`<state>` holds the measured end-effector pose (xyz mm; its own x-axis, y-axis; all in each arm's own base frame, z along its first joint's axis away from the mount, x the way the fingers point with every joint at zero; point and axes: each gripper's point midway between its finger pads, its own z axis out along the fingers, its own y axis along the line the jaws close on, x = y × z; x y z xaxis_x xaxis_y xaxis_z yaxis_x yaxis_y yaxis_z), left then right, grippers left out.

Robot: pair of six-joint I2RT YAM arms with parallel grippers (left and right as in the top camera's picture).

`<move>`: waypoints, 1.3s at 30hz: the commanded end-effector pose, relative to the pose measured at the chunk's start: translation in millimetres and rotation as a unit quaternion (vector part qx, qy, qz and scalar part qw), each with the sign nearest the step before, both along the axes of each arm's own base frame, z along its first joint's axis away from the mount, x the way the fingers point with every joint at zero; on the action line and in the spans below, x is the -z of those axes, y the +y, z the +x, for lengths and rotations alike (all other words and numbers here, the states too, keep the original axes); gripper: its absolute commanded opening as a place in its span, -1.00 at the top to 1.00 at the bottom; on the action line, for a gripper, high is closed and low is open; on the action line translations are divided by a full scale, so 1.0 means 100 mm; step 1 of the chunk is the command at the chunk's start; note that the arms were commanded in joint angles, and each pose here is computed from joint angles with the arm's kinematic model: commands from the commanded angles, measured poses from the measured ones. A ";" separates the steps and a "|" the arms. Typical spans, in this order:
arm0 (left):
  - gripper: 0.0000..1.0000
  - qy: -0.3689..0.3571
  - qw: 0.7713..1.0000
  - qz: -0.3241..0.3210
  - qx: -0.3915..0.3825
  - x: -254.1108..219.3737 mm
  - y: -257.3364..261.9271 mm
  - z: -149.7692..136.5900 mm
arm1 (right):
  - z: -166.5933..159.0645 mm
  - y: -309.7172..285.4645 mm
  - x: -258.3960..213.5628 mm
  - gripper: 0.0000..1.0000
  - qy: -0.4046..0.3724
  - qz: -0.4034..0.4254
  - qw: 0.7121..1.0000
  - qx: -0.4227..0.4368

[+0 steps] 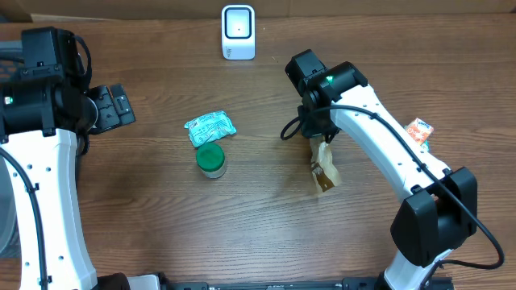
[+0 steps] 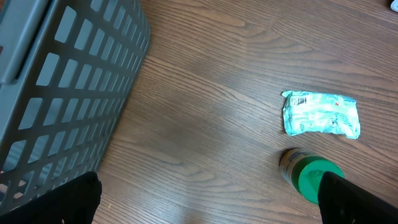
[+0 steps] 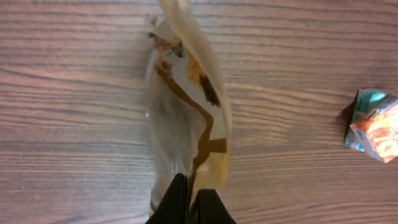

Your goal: Scan the item barcode

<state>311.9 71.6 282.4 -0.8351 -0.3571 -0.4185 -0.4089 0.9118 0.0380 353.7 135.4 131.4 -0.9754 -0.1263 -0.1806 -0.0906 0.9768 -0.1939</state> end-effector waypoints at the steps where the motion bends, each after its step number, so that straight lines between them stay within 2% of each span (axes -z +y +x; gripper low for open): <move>1: -1.00 -0.001 1.000 0.002 -0.010 -0.01 0.03 0.00 | 0.01 0.00 0.02 0.92 -0.002 0.002 1.000 0.007; 16: -0.99 -0.001 1.000 0.002 -0.010 -0.01 0.03 0.00 | 0.03 0.01 0.07 0.92 -0.002 0.001 1.000 0.004; 22: -1.00 -0.001 1.000 0.002 -0.010 -0.01 0.03 0.00 | 0.02 0.02 0.28 0.92 0.025 -0.009 1.000 0.004; 31: -1.00 -0.001 1.000 0.002 -0.010 -0.01 0.03 0.00 | -0.03 0.17 0.55 0.90 0.068 0.020 0.997 -0.002; 33: -0.99 -0.002 1.000 0.002 -0.010 -0.01 0.03 0.00 | -0.04 0.19 0.56 0.74 0.073 0.027 0.997 -0.002; 35: -1.00 -0.001 1.000 0.002 -0.010 -0.01 0.03 0.00 | -0.04 0.19 0.56 0.36 0.073 0.026 0.997 -0.002; 37: -1.00 -0.001 1.000 0.002 -0.010 -0.01 0.03 0.00 | -0.04 0.19 0.56 0.21 0.073 0.026 0.997 -0.002; 39: -0.99 -0.001 1.000 0.002 -0.010 -0.01 0.03 0.00 | -0.04 0.19 0.56 0.20 0.072 0.027 0.997 -0.002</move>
<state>311.9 71.6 282.4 -0.8351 -0.3571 -0.4185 -0.4089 0.9118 0.0380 351.5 153.2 78.0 -0.9905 -0.1260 -0.0550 -0.1175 0.9835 -0.1373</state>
